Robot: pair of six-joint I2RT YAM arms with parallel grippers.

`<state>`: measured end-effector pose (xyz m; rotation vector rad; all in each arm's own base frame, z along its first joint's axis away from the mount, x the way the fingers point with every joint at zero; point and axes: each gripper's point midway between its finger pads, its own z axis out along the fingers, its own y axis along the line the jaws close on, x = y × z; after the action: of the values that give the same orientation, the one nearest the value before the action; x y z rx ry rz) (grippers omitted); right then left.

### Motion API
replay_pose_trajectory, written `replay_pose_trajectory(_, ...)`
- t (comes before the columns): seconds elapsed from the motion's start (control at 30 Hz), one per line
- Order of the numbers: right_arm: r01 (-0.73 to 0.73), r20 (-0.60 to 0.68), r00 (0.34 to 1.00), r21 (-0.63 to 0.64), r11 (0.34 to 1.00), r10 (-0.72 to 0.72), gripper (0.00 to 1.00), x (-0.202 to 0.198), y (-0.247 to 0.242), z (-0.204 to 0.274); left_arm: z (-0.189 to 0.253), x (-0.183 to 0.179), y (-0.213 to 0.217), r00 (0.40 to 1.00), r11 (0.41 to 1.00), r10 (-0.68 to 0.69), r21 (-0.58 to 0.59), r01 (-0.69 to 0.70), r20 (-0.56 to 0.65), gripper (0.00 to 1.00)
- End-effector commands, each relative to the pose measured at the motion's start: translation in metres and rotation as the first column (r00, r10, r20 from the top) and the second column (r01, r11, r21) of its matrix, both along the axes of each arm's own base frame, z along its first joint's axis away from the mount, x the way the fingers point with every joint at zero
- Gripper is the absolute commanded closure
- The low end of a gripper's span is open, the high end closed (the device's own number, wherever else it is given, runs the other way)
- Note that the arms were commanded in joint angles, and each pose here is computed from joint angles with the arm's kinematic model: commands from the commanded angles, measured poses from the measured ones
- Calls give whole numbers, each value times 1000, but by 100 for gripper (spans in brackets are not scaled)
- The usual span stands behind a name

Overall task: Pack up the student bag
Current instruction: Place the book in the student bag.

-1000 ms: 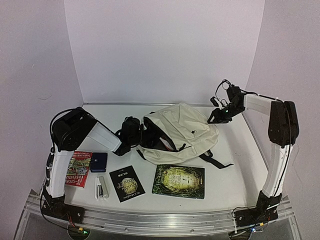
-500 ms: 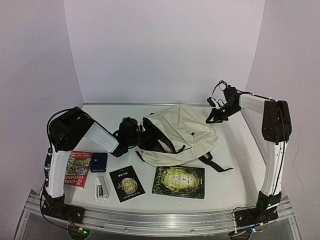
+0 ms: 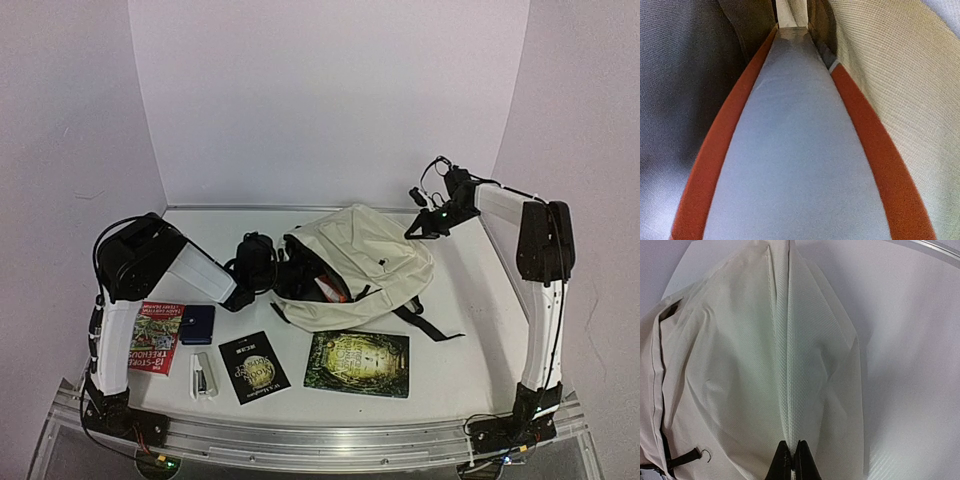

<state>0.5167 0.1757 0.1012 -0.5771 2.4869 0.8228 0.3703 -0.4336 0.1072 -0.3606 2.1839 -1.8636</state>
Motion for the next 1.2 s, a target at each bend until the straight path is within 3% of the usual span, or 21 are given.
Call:
replay_pose_trajectory(0.0, -111, 85, 991, 91, 990, 103, 100, -1, 46, 23, 57, -1, -35, 981, 985, -116, -110, 134, 156, 99)
replay_pose_trajectory(0.3, -156, 137, 980, 102, 983, 141, 99, 11, 79, 34, 54, 31, -58, 981, 986, -76, -134, 100, 178, 97)
replay_pose_trajectory(0.37, -129, 156, 981, 67, 989, 117, 83, 20, 77, 35, 53, 34, -58, 981, 987, -64, -133, 89, 181, 96)
replay_pose_trajectory(0.47, -40, 200, 979, 6, 999, 38, 36, 37, 67, 48, 46, 35, -53, 986, 992, -35, -115, 55, 164, 92)
replay_pose_trajectory(0.6, -16, 260, 966, 34, 999, 7, 11, 30, 66, 98, 37, 36, -47, 990, 996, -9, -92, 22, 140, 90)
replay_pose_trajectory(0.87, -212, 264, 949, 117, 970, 175, 5, -61, 140, 155, 29, 41, -46, 993, 997, 15, -83, -6, 116, 89)
replay_pose_trajectory(1.17, -306, 160, 943, 65, 950, 293, 8, -119, 173, 124, 28, 48, -47, 993, 996, 41, -79, -32, 113, 87)
